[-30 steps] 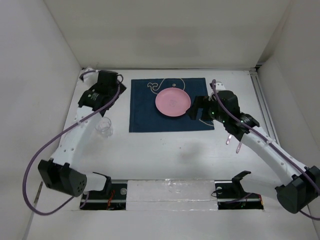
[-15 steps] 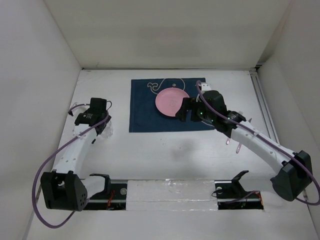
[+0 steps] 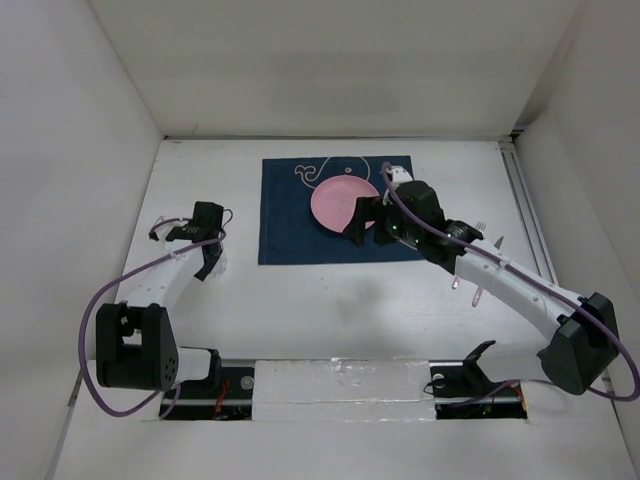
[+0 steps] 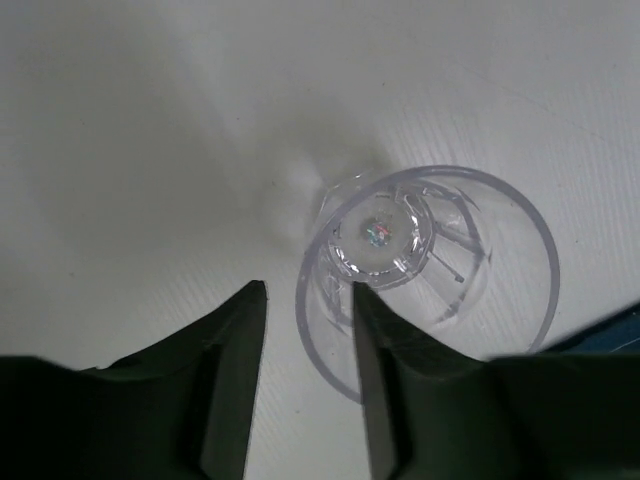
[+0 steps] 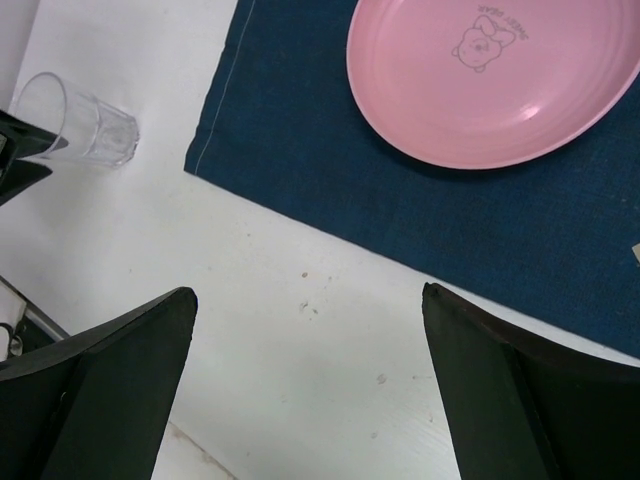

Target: Set the dinner table for one person

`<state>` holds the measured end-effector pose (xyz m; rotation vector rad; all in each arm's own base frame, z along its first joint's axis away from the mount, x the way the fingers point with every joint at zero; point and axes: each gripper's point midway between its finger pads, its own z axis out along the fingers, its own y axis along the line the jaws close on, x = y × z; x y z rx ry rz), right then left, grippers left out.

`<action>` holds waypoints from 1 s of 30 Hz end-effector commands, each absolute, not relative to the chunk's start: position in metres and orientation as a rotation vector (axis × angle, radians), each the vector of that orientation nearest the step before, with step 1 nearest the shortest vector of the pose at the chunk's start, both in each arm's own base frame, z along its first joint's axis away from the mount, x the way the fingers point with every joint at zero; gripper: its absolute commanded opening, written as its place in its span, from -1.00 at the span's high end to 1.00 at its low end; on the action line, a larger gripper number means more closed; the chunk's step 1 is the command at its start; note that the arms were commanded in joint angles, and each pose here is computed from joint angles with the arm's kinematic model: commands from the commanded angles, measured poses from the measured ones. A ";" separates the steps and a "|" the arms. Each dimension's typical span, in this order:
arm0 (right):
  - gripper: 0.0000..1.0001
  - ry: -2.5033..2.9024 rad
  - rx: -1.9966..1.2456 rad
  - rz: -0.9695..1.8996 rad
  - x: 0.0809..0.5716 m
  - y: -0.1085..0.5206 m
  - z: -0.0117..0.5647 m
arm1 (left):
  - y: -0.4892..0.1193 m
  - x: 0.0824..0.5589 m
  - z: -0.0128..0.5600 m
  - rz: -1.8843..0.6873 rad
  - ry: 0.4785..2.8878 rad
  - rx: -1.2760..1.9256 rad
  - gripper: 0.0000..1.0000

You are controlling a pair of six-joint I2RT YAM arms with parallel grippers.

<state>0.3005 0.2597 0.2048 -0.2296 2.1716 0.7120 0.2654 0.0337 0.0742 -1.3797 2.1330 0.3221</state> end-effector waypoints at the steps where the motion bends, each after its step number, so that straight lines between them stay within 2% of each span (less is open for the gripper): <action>1: -1.00 2.052 -0.245 0.775 0.309 0.275 0.244 | 0.043 0.268 0.085 0.337 2.038 -1.417 0.36; 3: -1.00 2.058 -0.249 0.769 0.311 0.279 0.242 | 0.043 0.273 0.096 0.307 2.020 -1.388 0.58; 5: -1.00 2.056 -0.250 0.783 0.314 0.288 0.244 | 0.039 0.278 0.104 0.260 2.039 -1.340 0.93; 6: -1.00 2.058 -0.260 0.788 0.314 0.293 0.241 | 0.033 0.286 0.109 0.211 2.036 -1.300 1.00; 10: -1.00 2.056 -0.304 0.808 0.319 0.324 0.243 | -0.014 0.313 0.128 -0.023 2.119 -1.022 1.00; 11: -1.00 2.101 -0.334 0.793 0.316 0.337 0.228 | -0.025 0.317 0.133 -0.086 2.138 -0.962 1.00; 16: -1.00 2.095 -0.360 0.764 0.327 0.378 0.245 | -0.074 0.326 0.143 -0.387 2.226 -0.722 1.00; 20: -0.97 2.109 -0.368 0.722 0.335 0.402 0.247 | -0.086 0.330 0.153 -0.446 2.252 -0.619 1.00; 30: -0.71 2.128 -0.386 0.685 0.352 0.455 0.232 | -0.089 0.334 0.188 -0.454 2.243 -0.523 1.00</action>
